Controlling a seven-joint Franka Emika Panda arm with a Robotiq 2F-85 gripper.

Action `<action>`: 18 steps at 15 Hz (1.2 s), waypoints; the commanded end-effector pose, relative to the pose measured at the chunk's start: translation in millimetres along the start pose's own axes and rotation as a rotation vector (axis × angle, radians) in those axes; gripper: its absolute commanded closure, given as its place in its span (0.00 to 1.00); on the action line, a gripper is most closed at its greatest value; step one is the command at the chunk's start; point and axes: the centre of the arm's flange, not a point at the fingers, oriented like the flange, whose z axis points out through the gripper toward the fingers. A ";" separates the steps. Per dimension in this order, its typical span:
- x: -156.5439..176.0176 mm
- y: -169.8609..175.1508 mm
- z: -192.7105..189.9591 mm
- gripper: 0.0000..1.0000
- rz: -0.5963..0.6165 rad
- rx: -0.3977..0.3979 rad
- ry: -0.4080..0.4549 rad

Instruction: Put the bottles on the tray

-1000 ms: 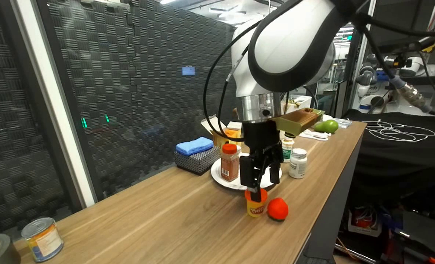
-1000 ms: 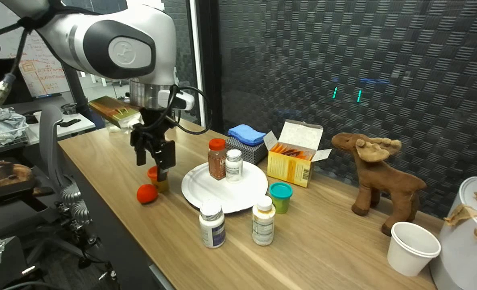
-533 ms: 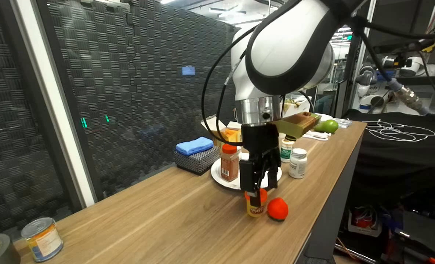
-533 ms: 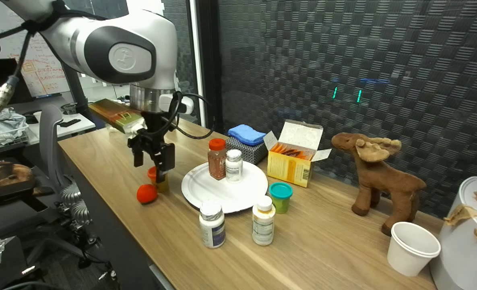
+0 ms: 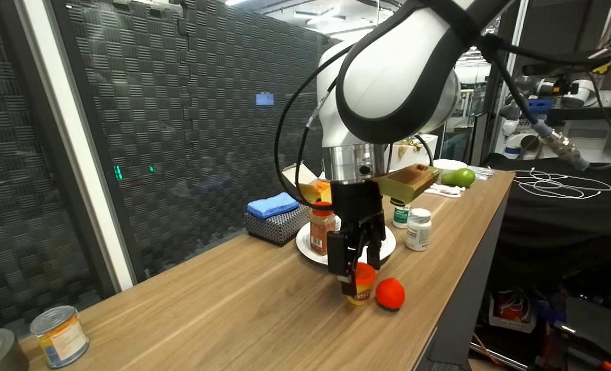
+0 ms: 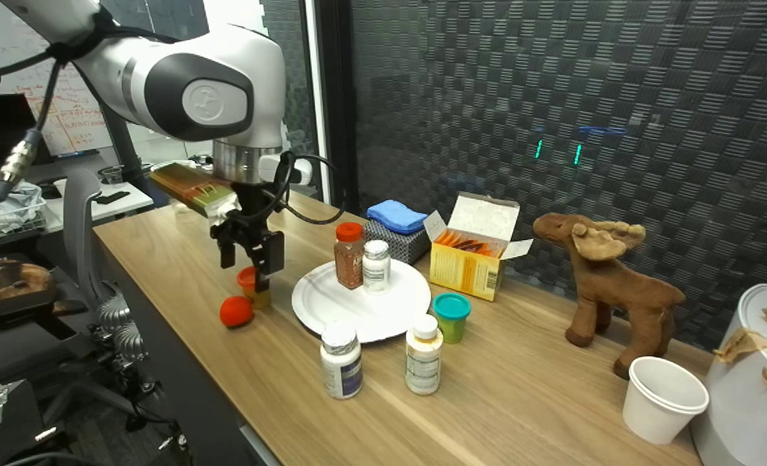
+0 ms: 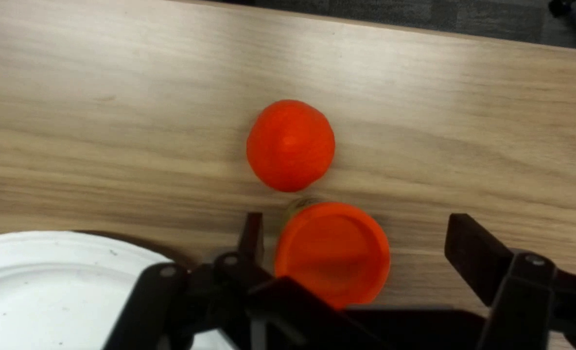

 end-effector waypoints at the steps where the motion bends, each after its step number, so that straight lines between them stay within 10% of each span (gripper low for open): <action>1: 7.7 -2.7 -8.9 0.30 0.031 -0.033 0.033; 6: 11.2 -0.8 -6.6 0.69 0.069 -0.080 0.022; 18: 10.4 20.8 -65.8 0.71 0.222 -0.089 0.118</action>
